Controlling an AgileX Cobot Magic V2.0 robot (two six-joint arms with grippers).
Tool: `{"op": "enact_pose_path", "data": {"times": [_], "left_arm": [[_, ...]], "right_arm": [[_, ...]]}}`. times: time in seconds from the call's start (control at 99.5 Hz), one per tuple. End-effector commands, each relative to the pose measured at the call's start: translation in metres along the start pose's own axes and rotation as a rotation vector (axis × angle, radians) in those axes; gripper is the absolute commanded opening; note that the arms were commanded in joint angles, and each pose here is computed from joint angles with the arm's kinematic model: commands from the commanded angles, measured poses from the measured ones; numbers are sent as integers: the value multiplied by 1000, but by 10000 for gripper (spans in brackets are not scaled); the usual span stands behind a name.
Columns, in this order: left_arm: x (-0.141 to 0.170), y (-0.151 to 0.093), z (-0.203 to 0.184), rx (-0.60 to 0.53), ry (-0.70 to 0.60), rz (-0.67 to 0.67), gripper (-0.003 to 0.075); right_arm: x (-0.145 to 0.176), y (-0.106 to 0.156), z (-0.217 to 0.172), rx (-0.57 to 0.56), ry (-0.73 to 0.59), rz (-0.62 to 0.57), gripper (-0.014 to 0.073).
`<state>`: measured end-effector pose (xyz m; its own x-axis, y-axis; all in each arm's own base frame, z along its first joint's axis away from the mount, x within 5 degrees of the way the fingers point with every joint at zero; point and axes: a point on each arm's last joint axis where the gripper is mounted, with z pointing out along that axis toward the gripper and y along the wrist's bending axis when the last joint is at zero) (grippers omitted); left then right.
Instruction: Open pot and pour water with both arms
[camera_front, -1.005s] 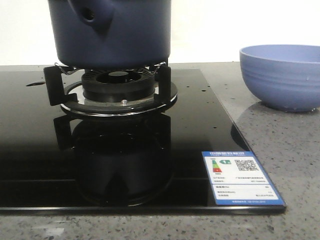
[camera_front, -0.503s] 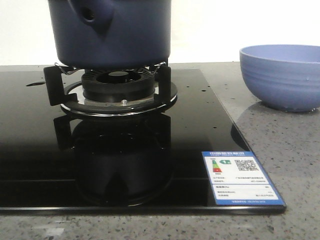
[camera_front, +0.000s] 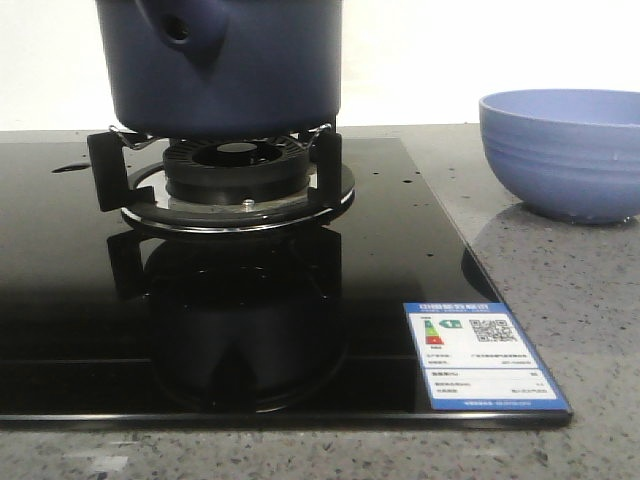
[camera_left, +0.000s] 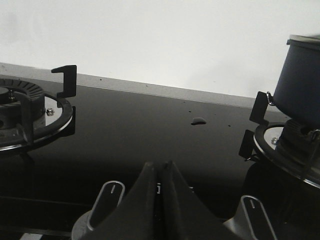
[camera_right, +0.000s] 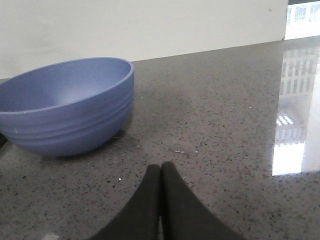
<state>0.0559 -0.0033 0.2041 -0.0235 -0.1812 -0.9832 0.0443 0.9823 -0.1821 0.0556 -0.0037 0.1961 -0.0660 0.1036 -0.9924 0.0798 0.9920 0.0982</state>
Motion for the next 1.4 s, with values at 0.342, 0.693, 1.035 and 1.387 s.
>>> {"op": "enact_pose_path", "data": {"times": [0.342,0.693,1.035,1.387], "left_arm": [[1,1,-1,33,-86,-559,-20],[-50,-14,-11,110,-132,-379,-20],[-129,-46,11,222,117,3,-20],[-159,-69,26,432,122,75,23]], "right_arm": [[-2,2,0,-46,-93,387,-62],[-37,12,-9,-112,-78,335,-62],[-100,28,18,-180,169,116,-62],[-144,54,40,-382,210,-40,47]]}}
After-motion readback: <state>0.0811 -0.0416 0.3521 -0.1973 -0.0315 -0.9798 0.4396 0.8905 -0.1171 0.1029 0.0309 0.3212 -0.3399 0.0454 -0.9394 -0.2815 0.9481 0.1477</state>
